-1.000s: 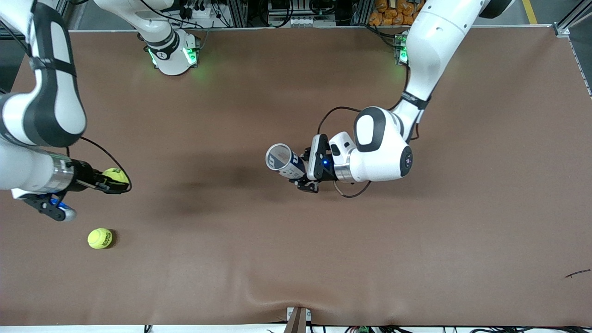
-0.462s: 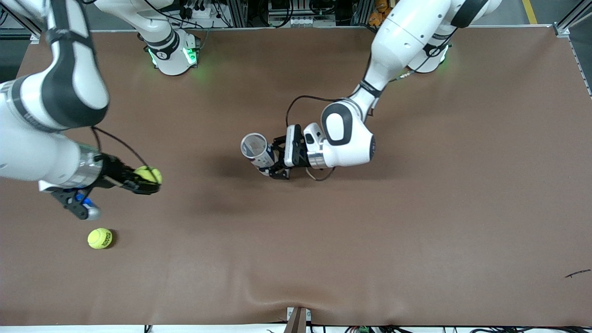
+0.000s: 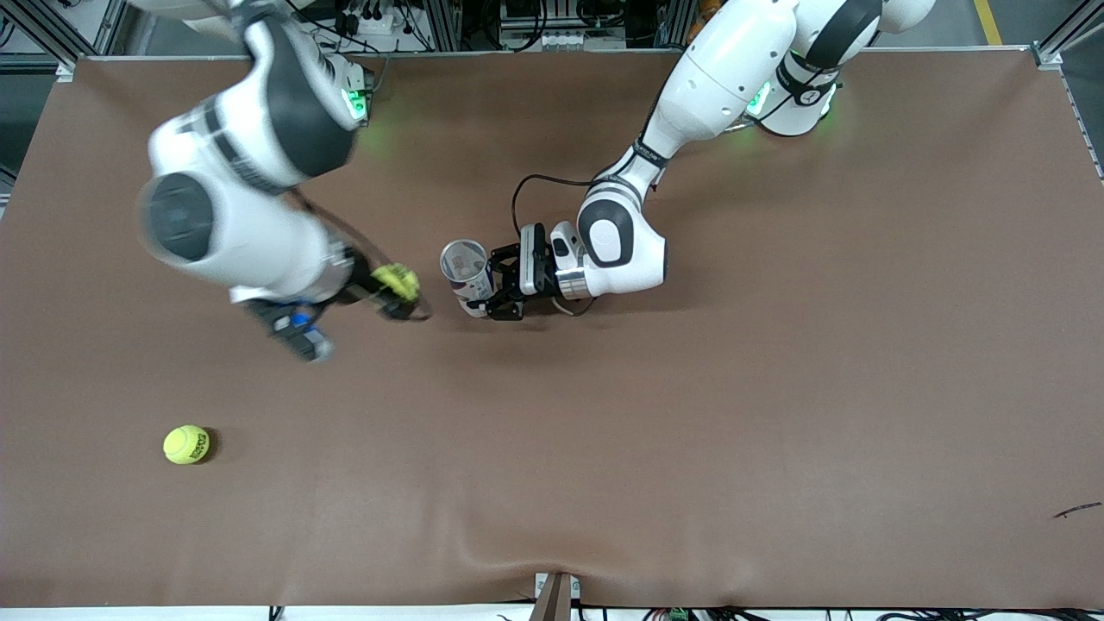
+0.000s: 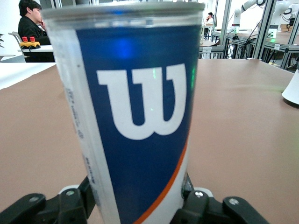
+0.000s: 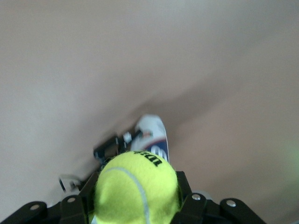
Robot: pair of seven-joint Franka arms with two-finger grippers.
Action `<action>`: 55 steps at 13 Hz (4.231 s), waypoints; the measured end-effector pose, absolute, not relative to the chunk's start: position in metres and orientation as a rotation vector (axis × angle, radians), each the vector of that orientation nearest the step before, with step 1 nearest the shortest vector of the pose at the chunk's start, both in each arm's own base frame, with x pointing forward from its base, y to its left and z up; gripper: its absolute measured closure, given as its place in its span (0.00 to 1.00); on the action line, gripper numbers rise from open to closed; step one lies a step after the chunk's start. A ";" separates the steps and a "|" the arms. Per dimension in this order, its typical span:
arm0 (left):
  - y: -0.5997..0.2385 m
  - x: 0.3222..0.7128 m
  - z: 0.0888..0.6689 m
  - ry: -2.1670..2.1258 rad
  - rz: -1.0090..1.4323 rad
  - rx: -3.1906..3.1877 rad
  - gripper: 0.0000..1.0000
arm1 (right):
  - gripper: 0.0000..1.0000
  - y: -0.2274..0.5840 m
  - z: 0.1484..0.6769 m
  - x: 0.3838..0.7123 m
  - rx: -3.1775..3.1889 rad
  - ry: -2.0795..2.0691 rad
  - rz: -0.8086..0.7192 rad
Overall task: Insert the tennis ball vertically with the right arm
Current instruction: 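Hold the ball over the can opening and open the right gripper, then move the right gripper to the second yellow tennis ball, then grasp the second tennis ball with the right gripper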
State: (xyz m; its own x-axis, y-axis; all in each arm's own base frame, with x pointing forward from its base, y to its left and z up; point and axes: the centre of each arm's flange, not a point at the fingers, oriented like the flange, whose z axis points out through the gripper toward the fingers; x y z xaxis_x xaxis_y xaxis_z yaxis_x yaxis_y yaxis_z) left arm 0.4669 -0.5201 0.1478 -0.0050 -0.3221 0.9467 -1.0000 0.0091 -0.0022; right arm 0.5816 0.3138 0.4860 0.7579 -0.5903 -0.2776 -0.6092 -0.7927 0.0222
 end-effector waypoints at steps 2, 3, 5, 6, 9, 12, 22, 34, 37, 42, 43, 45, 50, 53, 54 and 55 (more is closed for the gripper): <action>-0.520 0.464 0.144 -1.454 1.023 1.442 0.30 | 0.32 0.353 0.477 0.555 -2.912 1.005 0.456; -0.520 0.462 0.141 -1.455 1.016 1.444 0.30 | 0.32 0.363 0.470 0.546 -2.926 1.006 0.472; -0.519 0.460 0.137 -1.451 1.008 1.447 0.30 | 0.32 0.372 0.452 0.535 -2.954 0.997 0.508; -0.519 0.459 0.137 -1.450 1.008 1.448 0.30 | 0.32 0.377 0.438 0.529 -2.965 0.993 0.519; -0.519 0.459 0.136 -1.462 1.017 1.438 0.29 | 0.32 0.384 0.404 0.516 -2.983 1.016 0.539; -0.519 0.458 0.136 -1.455 1.021 1.440 0.29 | 0.32 0.379 0.394 0.517 -2.996 1.031 0.546; -0.519 0.458 0.135 -1.452 1.021 1.441 0.29 | 0.00 0.374 0.392 0.523 -3.009 1.057 0.504; -0.520 0.457 0.135 -1.452 1.019 1.440 0.24 | 0.00 0.050 0.389 0.678 -3.003 1.101 0.251; -0.519 0.457 0.134 -1.455 1.024 1.437 0.34 | 0.00 -0.001 0.333 0.717 -3.091 1.118 0.019; -0.519 0.458 0.135 -1.459 1.028 1.433 0.43 | 0.00 -0.109 0.286 0.741 -3.040 1.202 -0.158; -0.519 0.458 0.134 -1.460 1.029 1.433 0.40 | 0.00 -0.120 0.281 0.744 -3.026 1.214 -0.197; -0.519 0.458 0.134 -1.462 1.031 1.433 0.32 | 0.00 -0.125 0.262 0.749 -3.013 1.210 -0.247; -0.519 0.457 0.133 -1.460 1.030 1.434 0.22 | 0.00 -0.130 0.229 0.747 -2.976 1.251 -0.205; -0.519 0.457 0.133 -1.459 1.030 1.434 0.23 | 0.00 -0.134 0.219 0.742 -2.942 1.293 -0.128; -0.519 0.457 0.133 -1.459 1.030 1.435 0.23 | 0.00 -0.136 0.217 0.740 -2.939 1.300 -0.113; -0.519 0.457 0.133 -1.459 1.030 1.435 0.23 | 0.00 -0.137 0.213 0.739 -2.937 1.305 -0.103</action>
